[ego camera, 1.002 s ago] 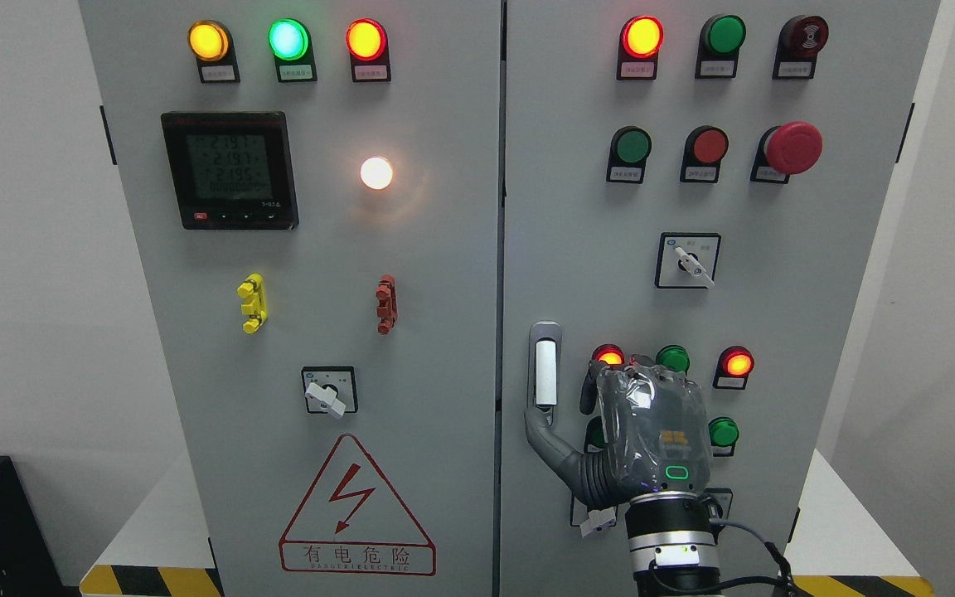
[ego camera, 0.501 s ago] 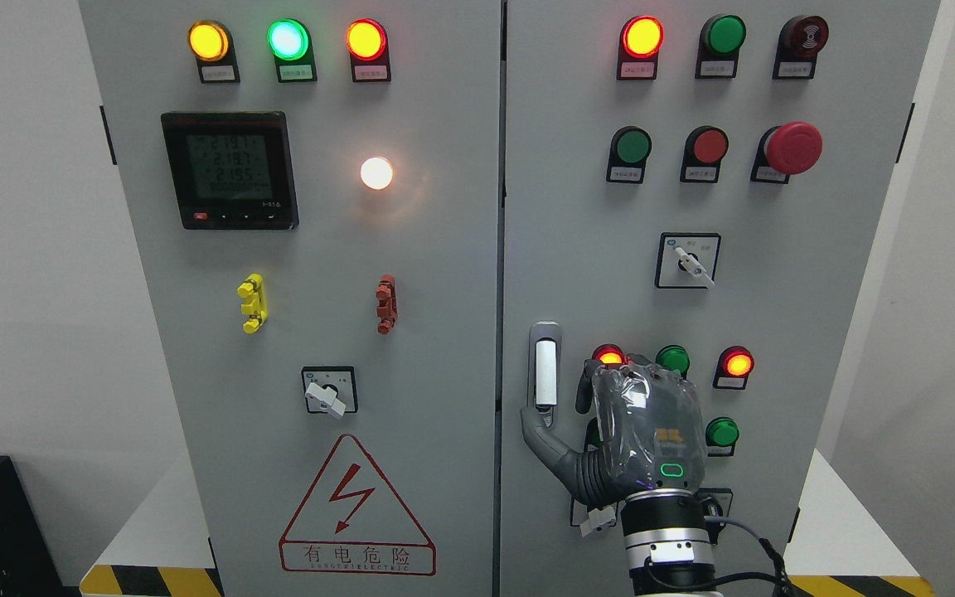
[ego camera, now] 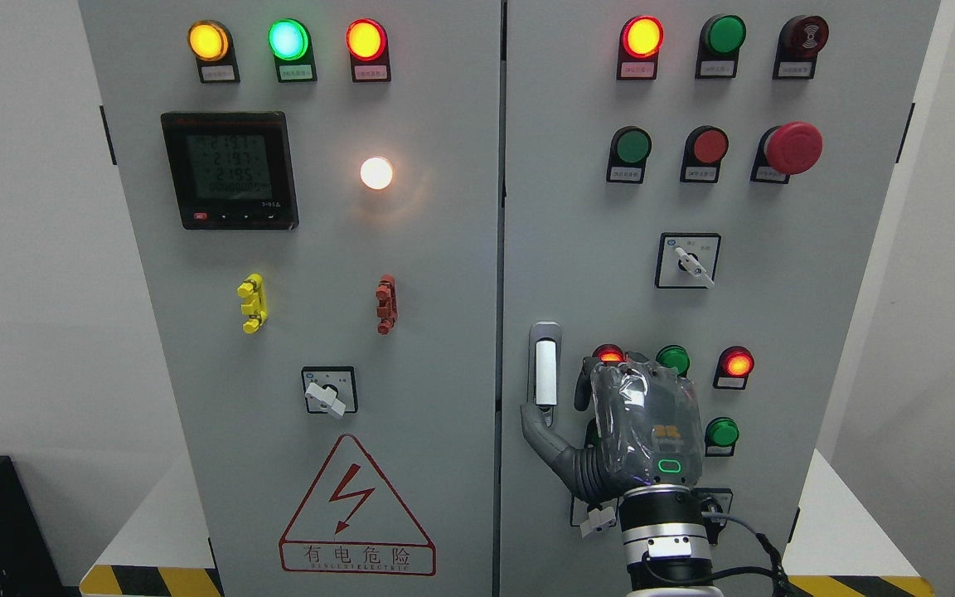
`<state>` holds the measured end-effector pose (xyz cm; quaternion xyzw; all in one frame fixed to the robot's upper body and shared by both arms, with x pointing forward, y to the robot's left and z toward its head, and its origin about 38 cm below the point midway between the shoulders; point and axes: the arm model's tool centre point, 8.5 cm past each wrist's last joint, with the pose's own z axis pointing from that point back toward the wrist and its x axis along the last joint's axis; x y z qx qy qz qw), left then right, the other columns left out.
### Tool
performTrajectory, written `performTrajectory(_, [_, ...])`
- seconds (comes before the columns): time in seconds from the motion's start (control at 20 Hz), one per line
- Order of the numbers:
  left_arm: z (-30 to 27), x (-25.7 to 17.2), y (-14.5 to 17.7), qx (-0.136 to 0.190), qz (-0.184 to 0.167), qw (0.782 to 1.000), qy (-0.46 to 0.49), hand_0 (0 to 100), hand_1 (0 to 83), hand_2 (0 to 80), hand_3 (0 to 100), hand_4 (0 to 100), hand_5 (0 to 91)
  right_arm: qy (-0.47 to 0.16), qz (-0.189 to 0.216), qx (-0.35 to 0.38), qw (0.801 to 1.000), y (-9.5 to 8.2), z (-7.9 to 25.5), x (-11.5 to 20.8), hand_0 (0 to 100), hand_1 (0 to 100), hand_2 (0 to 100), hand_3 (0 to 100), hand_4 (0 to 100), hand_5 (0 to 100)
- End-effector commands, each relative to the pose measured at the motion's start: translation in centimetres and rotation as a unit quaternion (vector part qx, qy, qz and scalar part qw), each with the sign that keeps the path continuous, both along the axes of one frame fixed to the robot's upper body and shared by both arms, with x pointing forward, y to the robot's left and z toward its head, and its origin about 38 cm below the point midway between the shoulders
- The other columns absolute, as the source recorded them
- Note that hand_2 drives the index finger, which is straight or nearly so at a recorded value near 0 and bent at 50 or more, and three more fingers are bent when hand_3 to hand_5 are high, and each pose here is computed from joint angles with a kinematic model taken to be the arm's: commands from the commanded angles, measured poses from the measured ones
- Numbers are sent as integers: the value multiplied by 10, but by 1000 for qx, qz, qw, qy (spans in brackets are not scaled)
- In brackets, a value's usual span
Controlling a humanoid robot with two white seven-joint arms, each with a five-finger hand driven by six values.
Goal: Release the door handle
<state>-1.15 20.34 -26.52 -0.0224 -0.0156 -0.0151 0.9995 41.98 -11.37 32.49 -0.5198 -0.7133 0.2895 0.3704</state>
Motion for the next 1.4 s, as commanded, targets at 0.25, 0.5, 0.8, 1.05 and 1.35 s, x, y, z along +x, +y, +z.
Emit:
performTrajectory(0.25, [0, 0, 0, 0, 0, 1000, 1, 0, 0, 43, 104, 4, 0, 0, -1, -1, 1000, 0, 3, 5, 190, 338, 695, 904, 693, 618])
performTrajectory(0.5, [0, 0, 0, 0, 0, 1000, 1, 0, 0, 43, 105, 4, 0, 3, -5, 2, 1000, -2, 1, 6, 225, 339, 696, 904, 693, 619])
performTrajectory(0.8, [0, 0, 0, 0, 0, 1000, 1, 0, 0, 42, 105, 4, 0, 4, -8, 5, 1000, -3, 2, 6, 278, 345, 695, 906, 695, 618])
performTrajectory(1.05, [0, 0, 0, 0, 0, 1000, 1, 0, 0, 41, 105, 5, 0, 4, -9, 5, 1000, -4, 1, 6, 302, 343, 696, 907, 696, 617])
performTrajectory(1.35, [0, 0, 0, 0, 0, 1000, 1, 0, 0, 42, 106, 4, 0, 5, -10, 6, 1000, -4, -1, 5, 322, 348, 696, 909, 696, 618])
